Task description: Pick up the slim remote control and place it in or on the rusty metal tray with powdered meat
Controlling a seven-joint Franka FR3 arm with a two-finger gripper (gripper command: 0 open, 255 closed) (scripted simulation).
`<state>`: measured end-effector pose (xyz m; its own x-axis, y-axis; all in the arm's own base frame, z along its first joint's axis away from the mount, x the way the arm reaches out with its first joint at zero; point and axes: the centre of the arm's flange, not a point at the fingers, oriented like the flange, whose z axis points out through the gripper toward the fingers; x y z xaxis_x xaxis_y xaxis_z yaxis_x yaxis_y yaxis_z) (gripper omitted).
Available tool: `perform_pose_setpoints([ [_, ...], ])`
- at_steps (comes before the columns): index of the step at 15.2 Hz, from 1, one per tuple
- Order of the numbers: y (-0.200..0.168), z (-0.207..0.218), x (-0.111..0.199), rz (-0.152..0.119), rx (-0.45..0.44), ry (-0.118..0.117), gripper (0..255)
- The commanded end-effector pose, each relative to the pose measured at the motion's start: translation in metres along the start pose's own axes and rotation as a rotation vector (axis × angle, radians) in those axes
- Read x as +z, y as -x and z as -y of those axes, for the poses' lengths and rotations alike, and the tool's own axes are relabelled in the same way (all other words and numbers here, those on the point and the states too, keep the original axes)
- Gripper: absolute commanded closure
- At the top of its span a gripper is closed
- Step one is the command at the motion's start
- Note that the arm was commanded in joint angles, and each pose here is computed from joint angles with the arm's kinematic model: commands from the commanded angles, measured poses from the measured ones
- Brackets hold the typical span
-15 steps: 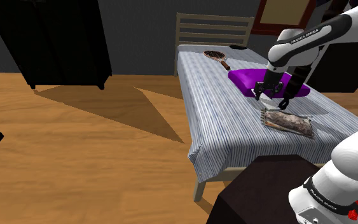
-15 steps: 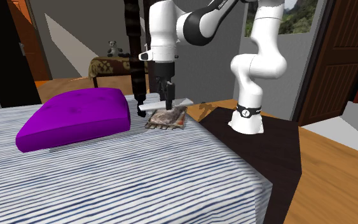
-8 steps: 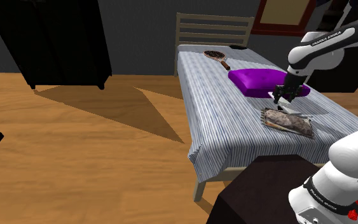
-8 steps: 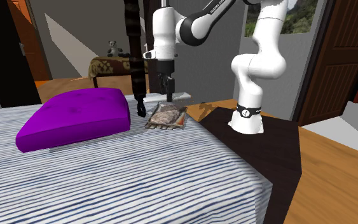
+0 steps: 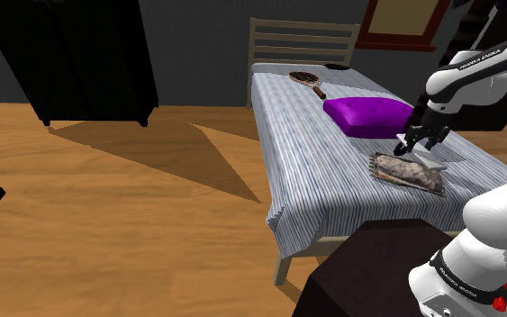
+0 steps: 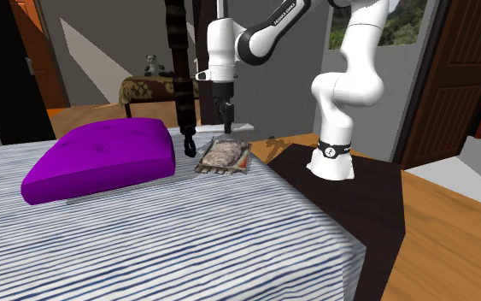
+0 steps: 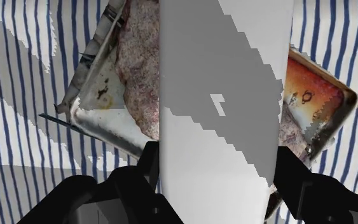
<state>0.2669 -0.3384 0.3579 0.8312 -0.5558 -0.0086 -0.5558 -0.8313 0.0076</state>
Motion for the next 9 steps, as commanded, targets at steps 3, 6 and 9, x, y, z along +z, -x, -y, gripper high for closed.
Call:
perform_pose_setpoints([
  [3,0.000,-0.001,0.021,-0.001,0.001,0.000,255],
  [6,0.000,-0.001,0.037,-0.001,0.001,0.000,255],
  [9,0.000,-0.001,0.053,-0.001,0.001,0.000,255],
])
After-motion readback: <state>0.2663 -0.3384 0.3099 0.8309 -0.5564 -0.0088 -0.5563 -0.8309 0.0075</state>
